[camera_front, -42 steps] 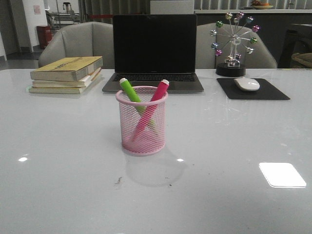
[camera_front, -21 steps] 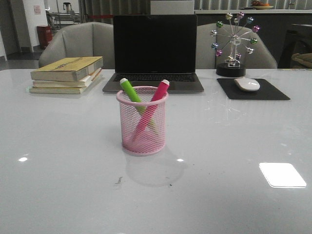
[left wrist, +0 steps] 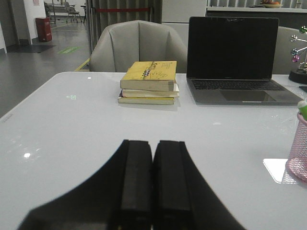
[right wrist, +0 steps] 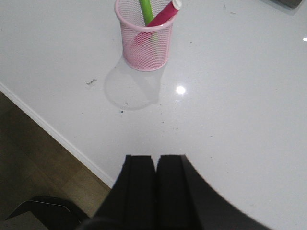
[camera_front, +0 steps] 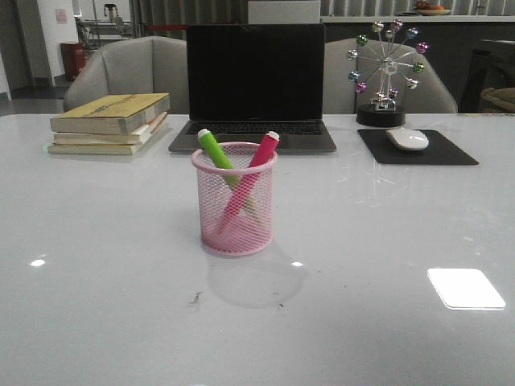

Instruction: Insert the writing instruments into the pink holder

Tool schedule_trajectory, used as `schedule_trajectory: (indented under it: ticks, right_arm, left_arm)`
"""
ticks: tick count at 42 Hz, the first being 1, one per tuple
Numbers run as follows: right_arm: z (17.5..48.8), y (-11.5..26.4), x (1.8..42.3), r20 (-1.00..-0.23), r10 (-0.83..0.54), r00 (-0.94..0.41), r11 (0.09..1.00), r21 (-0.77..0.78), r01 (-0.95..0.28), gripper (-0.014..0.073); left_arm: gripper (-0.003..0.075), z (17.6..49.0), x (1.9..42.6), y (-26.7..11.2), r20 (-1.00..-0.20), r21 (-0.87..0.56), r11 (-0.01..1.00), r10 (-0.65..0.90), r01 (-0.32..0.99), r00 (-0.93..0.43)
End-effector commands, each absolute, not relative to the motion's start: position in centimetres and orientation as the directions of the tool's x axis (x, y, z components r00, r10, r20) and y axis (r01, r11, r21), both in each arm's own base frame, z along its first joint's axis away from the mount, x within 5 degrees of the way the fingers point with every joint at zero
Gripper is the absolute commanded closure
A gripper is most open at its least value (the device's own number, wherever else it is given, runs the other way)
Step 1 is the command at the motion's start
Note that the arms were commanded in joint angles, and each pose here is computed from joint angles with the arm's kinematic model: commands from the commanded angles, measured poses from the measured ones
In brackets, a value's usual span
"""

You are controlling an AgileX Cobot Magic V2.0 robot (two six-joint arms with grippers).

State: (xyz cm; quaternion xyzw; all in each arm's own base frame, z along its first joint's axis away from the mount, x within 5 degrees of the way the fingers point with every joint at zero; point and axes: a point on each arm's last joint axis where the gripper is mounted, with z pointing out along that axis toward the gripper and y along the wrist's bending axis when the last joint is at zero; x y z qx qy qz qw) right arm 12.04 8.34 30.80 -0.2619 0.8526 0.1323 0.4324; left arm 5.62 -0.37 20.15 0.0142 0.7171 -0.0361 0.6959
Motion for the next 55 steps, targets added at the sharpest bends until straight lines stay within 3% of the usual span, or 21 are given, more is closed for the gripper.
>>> schedule_trajectory:
  ticks: [1,55]
  right_arm:
    - [32.30,8.52,12.36,-0.864,-0.288,-0.412,0.826,-0.007,-0.564,0.0568]
    - [32.30,8.52,12.36,-0.864,-0.288,-0.412,0.826,-0.007,-0.564,0.0568]
  left_arm:
    - [0.0629,20.98,5.44,-0.43,-0.995,-0.044,0.996,-0.050,0.084,0.082]
    - [0.0629,21.27,5.40,-0.46,-0.992,-0.043,0.995,-0.053,0.088,0.113]
